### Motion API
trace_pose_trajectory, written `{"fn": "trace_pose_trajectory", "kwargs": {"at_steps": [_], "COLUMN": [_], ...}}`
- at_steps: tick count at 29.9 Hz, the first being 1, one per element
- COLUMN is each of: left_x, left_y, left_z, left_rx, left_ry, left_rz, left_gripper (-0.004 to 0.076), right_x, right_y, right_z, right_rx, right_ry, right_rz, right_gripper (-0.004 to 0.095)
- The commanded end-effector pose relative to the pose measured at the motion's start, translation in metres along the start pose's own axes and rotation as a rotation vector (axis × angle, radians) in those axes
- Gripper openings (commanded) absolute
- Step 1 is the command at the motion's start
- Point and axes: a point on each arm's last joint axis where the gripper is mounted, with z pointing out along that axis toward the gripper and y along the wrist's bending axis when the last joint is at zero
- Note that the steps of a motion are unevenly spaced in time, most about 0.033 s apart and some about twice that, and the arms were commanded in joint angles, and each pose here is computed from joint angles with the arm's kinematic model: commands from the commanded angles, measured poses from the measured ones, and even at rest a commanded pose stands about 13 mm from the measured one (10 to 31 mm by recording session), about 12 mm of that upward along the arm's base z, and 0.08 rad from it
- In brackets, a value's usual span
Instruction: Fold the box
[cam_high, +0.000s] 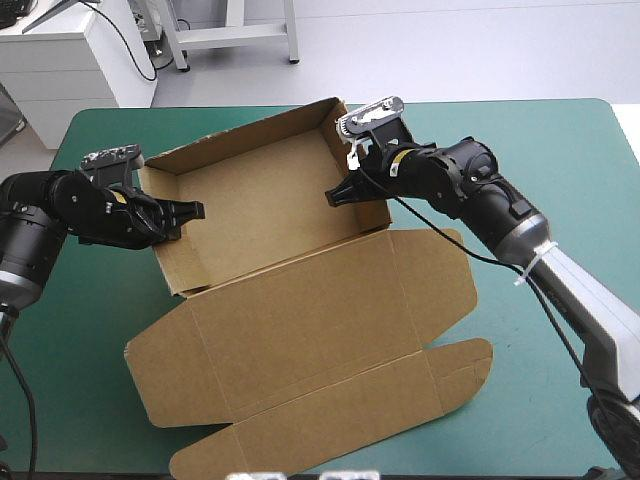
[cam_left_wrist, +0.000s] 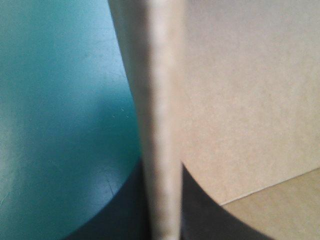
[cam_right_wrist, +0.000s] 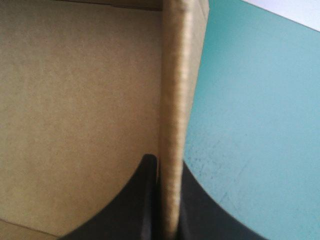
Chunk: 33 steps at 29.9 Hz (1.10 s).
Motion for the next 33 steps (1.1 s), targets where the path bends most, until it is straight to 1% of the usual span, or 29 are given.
{"fn": "trace_pose_trajectory", "kwargs": {"at_steps": [1, 5, 7, 11, 14, 19, 24, 29, 31, 33], "left_x": [-0.008, -0.015, -0.021, -0.031, -0.038, -0.041, -0.036, -0.037, -0.038, -0.040], "left_y": [-0.017, -0.023, -0.024, -0.031, -0.043, -0.068, -0.079, -0.077, -0.076, -0.075], "left_z": [-0.026, -0.026, -0.022, -0.011, -0.001, 0.024, 0.058, 0.080, 0.084, 0.088], "left_rx": [0.047, 0.040, 0.039, 0.042, 0.056, 0.063, 0.048, 0.013, -0.004, -0.013], "left_ry": [-0.139, -0.163, -0.150, -0.103, -0.079, -0.029, 0.071, 0.120, 0.119, 0.109], "left_rz": [0.103, 0.133, 0.132, 0.145, 0.173, 0.244, 0.251, 0.194, 0.168, 0.171], "left_gripper": [-0.0008, -0.0008, -0.0008, -0.0008, -0.0008, -0.0008, -0.0008, -0.0008, -0.0008, -0.0008], "right_x": [-0.007, 0.002, 0.006, 0.015, 0.021, 0.037, 0.043, 0.052, 0.054, 0.055], "right_y": [0.000, -0.008, -0.010, -0.011, -0.011, -0.008, -0.001, -0.008, -0.013, -0.019], "right_z": [-0.031, -0.033, -0.034, -0.036, -0.033, -0.013, 0.012, 0.036, 0.044, 0.049], "right_rx": [0.041, 0.128, 0.151, 0.166, 0.171, 0.139, 0.071, 0.105, 0.093, 0.057], "right_ry": [-0.006, 0.092, 0.146, 0.249, 0.311, 0.479, 0.515, 0.556, 0.561, 0.558], "right_rz": [-0.031, -0.054, -0.058, -0.050, -0.019, 0.020, 0.097, 0.193, 0.245, 0.312], "right_gripper": [0.0001, 0.0002, 0.0001, 0.0000, 0.0000, 0.0000, 0.0000, 0.0000, -0.0001, 0.0000]}}
